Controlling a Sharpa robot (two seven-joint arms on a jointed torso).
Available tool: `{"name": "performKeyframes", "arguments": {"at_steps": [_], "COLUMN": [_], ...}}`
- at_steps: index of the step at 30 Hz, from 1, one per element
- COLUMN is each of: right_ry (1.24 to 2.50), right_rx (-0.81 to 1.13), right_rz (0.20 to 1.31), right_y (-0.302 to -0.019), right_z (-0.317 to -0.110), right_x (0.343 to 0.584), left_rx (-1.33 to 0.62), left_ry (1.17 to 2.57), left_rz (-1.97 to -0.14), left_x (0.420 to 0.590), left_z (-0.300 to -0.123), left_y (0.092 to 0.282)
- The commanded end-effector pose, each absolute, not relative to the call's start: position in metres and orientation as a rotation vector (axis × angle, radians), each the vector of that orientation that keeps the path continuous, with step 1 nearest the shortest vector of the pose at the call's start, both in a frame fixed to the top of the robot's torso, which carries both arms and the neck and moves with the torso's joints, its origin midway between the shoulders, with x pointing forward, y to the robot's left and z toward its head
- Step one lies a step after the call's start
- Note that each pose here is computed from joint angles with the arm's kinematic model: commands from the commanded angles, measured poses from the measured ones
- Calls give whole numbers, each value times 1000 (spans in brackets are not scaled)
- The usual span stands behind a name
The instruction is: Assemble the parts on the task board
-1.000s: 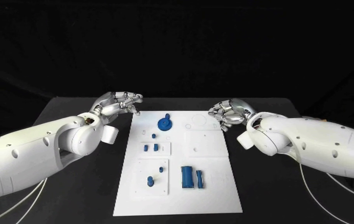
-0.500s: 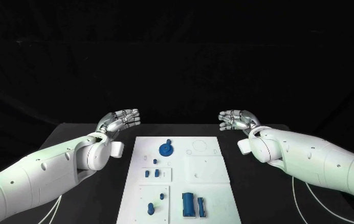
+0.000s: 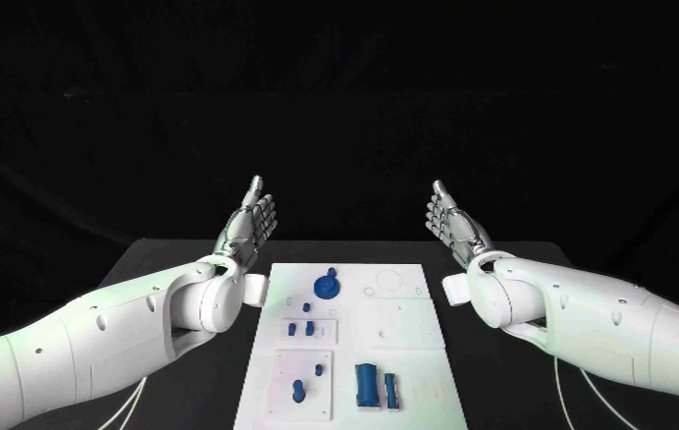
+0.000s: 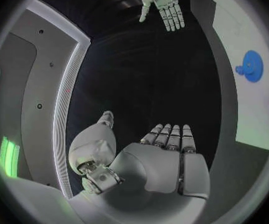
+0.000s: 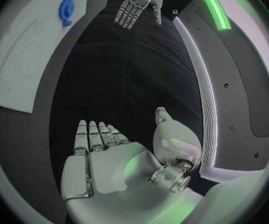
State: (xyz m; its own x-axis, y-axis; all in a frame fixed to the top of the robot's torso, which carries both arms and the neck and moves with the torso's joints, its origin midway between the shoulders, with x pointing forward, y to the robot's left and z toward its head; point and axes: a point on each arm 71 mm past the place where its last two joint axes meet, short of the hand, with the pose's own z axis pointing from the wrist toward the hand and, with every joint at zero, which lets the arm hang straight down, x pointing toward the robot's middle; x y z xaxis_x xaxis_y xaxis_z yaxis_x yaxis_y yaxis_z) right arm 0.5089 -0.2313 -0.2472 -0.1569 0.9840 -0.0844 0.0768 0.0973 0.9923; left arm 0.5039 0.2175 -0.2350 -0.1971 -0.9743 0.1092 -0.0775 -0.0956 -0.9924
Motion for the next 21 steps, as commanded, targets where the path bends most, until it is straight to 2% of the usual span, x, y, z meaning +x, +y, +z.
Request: {"name": "performKeyframes", "arguments": {"at_steps": [1, 6, 10, 21], "right_ry": [1290, 1242, 1224, 1218], "right_rx": [1160, 1192, 1205, 1209], "right_rz": [1186, 1215, 1226, 1229], "right_y": [-221, -202, -195, -192], "right_z": [-240, -230, -226, -224], "right_x": [494, 474, 465, 462], "left_rx": [-1210, -1210, -1209, -1209], "left_ry": [1261, 1233, 1222, 1218], "left_rz": [-1278, -1246, -1233, -1229], "left_x": [491, 472, 464, 462], "left_z": [-231, -227, -225, -224], "left_y": [212, 199, 194, 192]}}
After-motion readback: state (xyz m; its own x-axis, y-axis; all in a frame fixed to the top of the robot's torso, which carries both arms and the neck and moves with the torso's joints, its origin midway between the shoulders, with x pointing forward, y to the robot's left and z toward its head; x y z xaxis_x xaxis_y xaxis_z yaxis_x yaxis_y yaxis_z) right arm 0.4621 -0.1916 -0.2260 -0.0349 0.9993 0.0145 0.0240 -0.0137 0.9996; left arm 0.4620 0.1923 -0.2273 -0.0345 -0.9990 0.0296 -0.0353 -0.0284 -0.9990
